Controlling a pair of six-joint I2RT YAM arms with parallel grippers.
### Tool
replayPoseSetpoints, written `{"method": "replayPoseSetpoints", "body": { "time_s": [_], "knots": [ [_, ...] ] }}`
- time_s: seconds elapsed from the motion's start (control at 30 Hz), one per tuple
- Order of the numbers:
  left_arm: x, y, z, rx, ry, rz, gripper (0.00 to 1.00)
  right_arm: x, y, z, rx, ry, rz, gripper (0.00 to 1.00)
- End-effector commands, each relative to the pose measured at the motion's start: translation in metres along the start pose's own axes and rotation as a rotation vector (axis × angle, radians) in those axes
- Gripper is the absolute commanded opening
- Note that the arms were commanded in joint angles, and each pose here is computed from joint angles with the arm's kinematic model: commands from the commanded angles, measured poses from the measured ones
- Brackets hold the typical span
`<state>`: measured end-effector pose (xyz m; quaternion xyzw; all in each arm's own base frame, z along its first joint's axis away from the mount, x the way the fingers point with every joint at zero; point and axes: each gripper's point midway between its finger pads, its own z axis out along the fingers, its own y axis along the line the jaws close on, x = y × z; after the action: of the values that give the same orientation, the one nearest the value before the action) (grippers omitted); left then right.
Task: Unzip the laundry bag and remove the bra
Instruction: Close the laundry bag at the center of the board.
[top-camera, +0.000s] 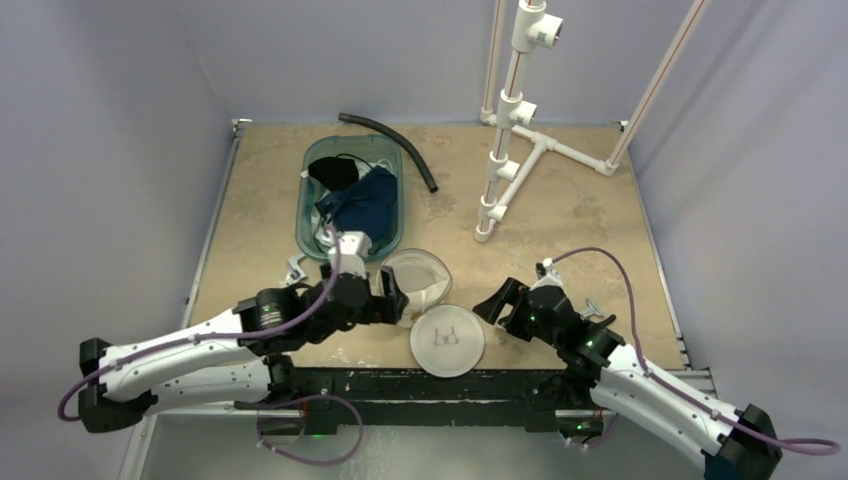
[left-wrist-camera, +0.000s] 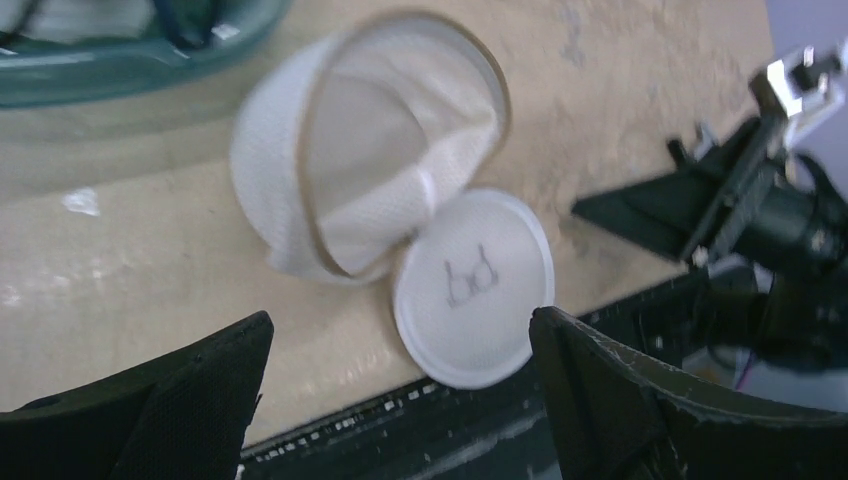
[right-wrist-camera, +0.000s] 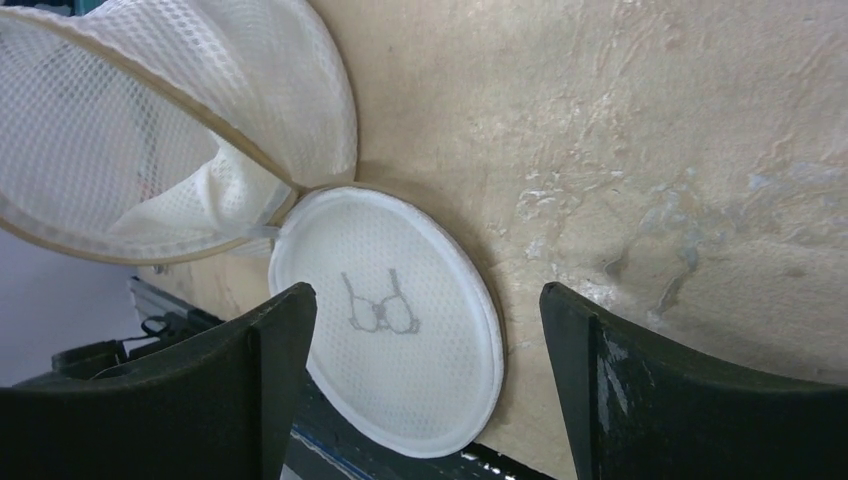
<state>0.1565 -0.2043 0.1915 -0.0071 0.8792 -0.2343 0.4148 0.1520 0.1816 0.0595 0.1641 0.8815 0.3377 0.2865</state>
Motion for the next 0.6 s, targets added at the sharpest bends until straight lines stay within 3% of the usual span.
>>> {"method": "replayPoseSetpoints", "body": {
  "time_s": [0.0, 0.13, 0.27, 0.57],
  "knots": [
    [0.057, -0.041, -0.015, 0.102, 0.225, 0.110, 0.99, -0.015, 0.005, -0.002, 0.029, -0.060, 0.026, 0.86],
    [0.105, -0.063, -0.010, 0.134, 0.270, 0.111, 0.98, -0.023, 0.015, -0.004, 0.016, -0.079, 0.014, 0.86],
    [0.146, -0.059, 0.012, 0.137, 0.312, 0.039, 0.92, -0.030, 0.026, -0.011, -0.018, -0.098, 0.004, 0.86],
    [0.190, -0.040, 0.057, 0.122, 0.346, -0.080, 0.80, -0.032, 0.029, -0.024, -0.045, -0.110, -0.011, 0.86]
  ]
}}
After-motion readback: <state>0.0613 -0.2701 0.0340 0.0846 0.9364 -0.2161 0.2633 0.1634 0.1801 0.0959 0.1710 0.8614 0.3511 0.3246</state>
